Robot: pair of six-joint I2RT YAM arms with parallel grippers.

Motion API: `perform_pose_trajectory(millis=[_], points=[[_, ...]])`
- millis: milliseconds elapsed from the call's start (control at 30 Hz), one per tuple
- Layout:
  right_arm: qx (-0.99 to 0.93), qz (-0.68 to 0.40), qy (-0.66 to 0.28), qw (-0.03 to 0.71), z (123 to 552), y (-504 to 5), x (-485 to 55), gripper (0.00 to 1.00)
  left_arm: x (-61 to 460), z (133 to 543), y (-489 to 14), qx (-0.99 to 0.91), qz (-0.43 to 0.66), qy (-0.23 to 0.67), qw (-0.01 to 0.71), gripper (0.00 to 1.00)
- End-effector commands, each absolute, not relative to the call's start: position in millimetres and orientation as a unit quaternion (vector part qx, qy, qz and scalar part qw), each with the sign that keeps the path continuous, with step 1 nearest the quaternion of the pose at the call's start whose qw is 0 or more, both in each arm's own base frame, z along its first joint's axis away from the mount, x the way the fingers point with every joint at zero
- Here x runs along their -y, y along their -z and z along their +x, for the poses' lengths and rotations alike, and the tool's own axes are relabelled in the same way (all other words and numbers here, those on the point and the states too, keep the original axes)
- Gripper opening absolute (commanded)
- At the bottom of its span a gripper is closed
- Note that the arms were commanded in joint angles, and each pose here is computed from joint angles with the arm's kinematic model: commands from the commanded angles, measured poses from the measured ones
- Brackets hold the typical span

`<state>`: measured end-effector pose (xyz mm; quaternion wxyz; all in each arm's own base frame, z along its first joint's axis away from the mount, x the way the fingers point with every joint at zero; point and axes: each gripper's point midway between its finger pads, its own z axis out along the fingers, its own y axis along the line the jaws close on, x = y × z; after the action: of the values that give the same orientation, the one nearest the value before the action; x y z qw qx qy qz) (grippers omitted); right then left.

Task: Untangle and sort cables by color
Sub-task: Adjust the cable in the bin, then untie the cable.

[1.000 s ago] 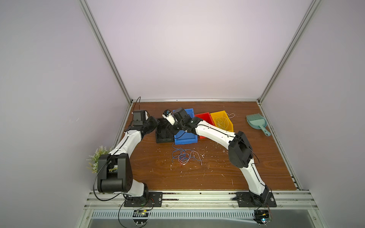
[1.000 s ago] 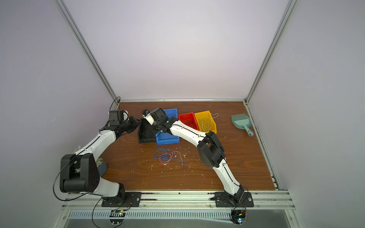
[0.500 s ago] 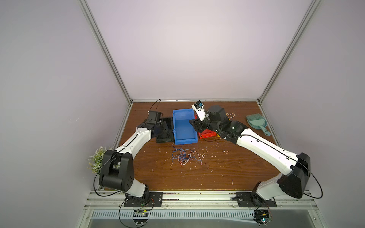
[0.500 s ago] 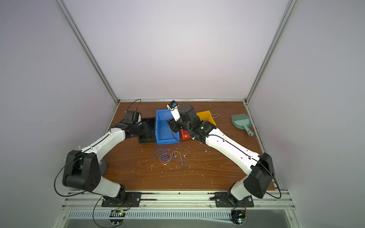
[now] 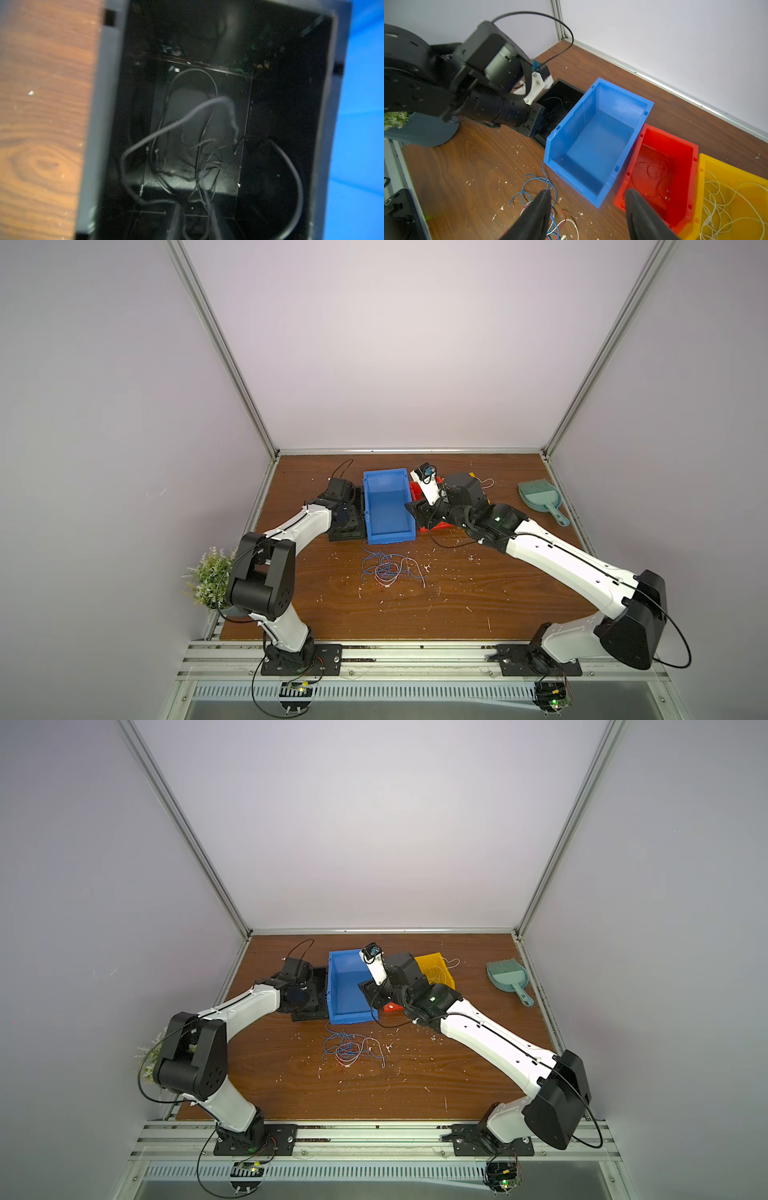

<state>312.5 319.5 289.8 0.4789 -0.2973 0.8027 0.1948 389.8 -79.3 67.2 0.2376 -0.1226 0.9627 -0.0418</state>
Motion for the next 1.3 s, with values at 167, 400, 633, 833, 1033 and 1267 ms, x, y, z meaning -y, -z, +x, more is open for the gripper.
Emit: perform_pose_trajectory(millis=[167, 400, 633, 833, 1033, 1267], points=[[-0.778, -0.285, -0.211, 0.518, 307, -323, -311, 0.62, 106, 405, -75, -0.961, -0.079, 0.075, 0.254, 0.00], [-0.777, -0.288, -0.222, 0.514, 302, -326, -311, 0.62, 110, 409, -97, -0.953, -0.080, 0.090, 0.277, 0.23], [-0.815, -0.275, -0.199, 0.470, 294, -287, -295, 0.64, 94, 393, -138, -0.944, -0.092, 0.074, 0.310, 0.43], [-0.859, -0.260, -0.196, 0.395, 270, -219, -277, 0.66, 90, 362, -174, -0.931, -0.093, 0.097, 0.340, 0.48], [-0.861, -0.293, -0.282, 0.304, 236, -158, -303, 0.65, 119, 300, -144, -0.936, -0.082, 0.209, 0.271, 0.49], [-0.837, -0.340, -0.306, 0.300, 247, -138, -335, 0.65, 149, 243, -116, -0.932, -0.044, 0.267, 0.240, 0.50]])
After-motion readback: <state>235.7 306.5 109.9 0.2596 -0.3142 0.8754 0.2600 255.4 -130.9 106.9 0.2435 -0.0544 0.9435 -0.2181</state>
